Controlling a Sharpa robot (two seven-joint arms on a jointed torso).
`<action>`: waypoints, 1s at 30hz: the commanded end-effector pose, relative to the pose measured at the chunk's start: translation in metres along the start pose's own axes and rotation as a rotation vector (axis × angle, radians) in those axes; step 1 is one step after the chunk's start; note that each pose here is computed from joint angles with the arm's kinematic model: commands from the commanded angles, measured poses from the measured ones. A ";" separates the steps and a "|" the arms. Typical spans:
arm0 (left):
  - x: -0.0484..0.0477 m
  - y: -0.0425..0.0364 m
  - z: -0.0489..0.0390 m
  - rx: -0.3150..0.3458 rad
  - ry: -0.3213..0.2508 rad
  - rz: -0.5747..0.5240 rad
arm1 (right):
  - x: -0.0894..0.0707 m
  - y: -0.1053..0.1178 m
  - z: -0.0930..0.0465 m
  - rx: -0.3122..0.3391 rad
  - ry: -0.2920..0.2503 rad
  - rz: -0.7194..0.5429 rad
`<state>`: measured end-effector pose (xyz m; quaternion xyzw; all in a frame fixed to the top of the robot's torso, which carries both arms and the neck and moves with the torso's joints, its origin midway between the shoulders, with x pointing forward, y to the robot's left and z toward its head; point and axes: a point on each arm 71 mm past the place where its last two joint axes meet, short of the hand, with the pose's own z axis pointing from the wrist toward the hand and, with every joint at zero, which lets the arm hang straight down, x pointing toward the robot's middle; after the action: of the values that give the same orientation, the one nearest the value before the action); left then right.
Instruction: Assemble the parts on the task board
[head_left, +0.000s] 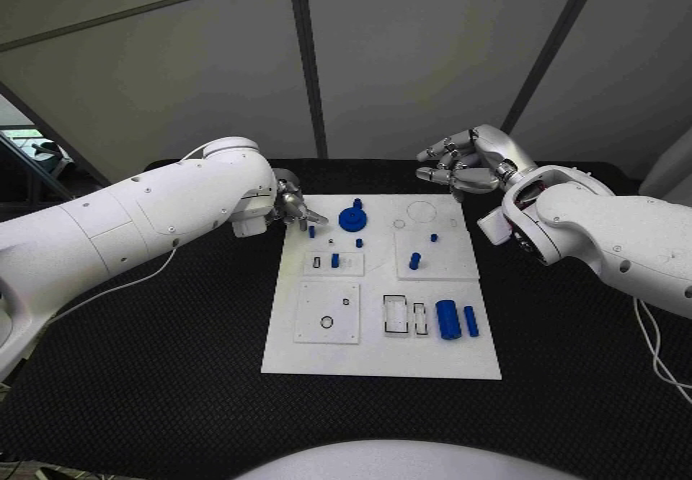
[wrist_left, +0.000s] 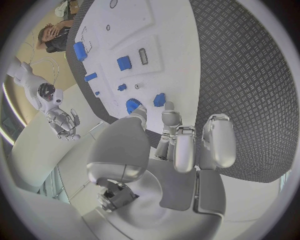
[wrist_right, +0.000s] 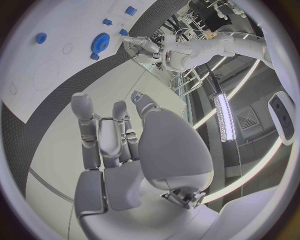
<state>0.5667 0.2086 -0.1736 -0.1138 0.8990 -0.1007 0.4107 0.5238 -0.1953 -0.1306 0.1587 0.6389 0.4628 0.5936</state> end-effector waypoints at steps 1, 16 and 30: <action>0.0009 -0.0002 -0.0004 0.000 0.027 0.018 | 0.000 0.001 0.001 -0.008 0.005 -0.001; 0.0023 -0.0029 -0.0009 0.008 0.032 0.024 | 0.000 0.002 0.001 -0.009 0.006 -0.001; 0.0031 -0.0060 -0.0009 0.020 0.030 0.024 | 0.001 0.002 0.001 -0.010 0.007 -0.001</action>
<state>0.5647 0.2037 -0.1747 -0.1017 0.9046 -0.1027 0.4010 0.5241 -0.1946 -0.1308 0.1581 0.6396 0.4632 0.5927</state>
